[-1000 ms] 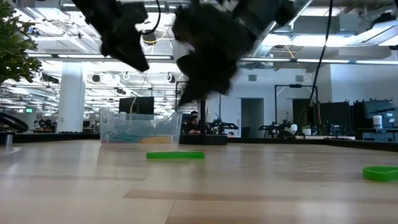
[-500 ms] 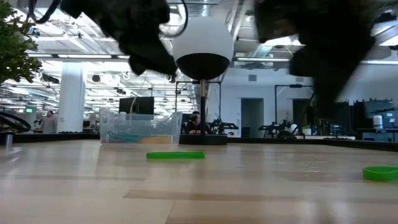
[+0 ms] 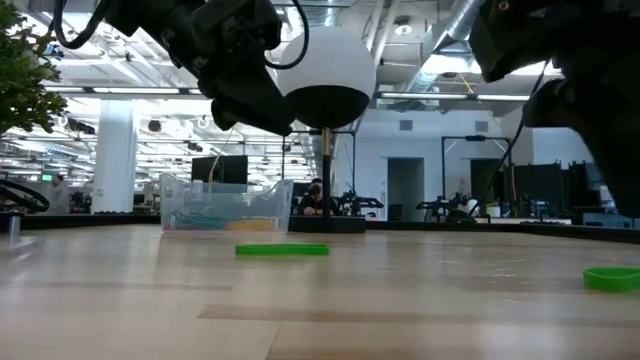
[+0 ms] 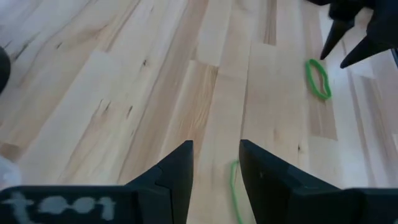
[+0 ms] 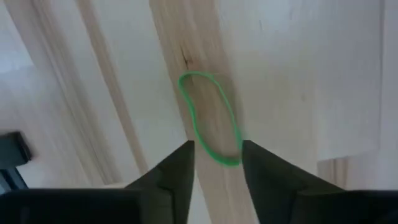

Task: Pick and place items into bin
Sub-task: Put the green rubber band into the transparent bin

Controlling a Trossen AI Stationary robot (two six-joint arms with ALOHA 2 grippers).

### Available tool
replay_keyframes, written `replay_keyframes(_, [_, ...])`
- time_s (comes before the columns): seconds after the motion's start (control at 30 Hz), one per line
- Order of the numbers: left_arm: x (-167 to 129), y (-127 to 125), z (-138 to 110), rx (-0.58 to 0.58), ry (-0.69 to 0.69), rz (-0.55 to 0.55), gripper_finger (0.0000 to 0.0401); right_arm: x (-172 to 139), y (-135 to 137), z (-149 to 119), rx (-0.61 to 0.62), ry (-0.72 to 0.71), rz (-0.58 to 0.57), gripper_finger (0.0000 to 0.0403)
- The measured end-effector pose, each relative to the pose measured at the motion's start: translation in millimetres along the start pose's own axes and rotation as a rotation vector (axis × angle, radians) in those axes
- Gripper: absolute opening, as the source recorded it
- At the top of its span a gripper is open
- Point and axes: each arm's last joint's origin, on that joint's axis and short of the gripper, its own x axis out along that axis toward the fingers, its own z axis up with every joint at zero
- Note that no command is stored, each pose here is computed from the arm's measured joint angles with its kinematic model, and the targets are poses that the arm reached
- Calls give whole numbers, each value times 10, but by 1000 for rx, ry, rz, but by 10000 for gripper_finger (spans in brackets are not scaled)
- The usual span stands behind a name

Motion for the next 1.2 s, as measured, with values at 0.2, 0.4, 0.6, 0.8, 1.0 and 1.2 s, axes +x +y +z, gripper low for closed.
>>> replay_keyframes(0.2, [0, -1, 2, -1, -2, -2, 119, 120, -53, 2, -22, -37, -10, 167])
replay_keyframes(0.4, [0, -2, 1, -1, 0, -7, 119, 228, -165, 79, 14, -68, 14, 167])
replay_keyframes(0.6, [0, -3, 1, 6, 1, -9, 119, 341, -220, 30, 22, -50, 29, 153])
replay_keyframes(0.8, [0, -3, 0, 7, 3, -9, 119, 413, -248, -43, 39, -39, 33, 148])
replay_keyframes(1.0, [0, 0, 2, 25, -2, 2, 119, 455, -241, -59, 24, -94, 9, 154])
replay_keyframes(1.2, [0, 2, 2, 30, -3, 7, 119, 485, -279, -57, 33, -87, 23, 144])
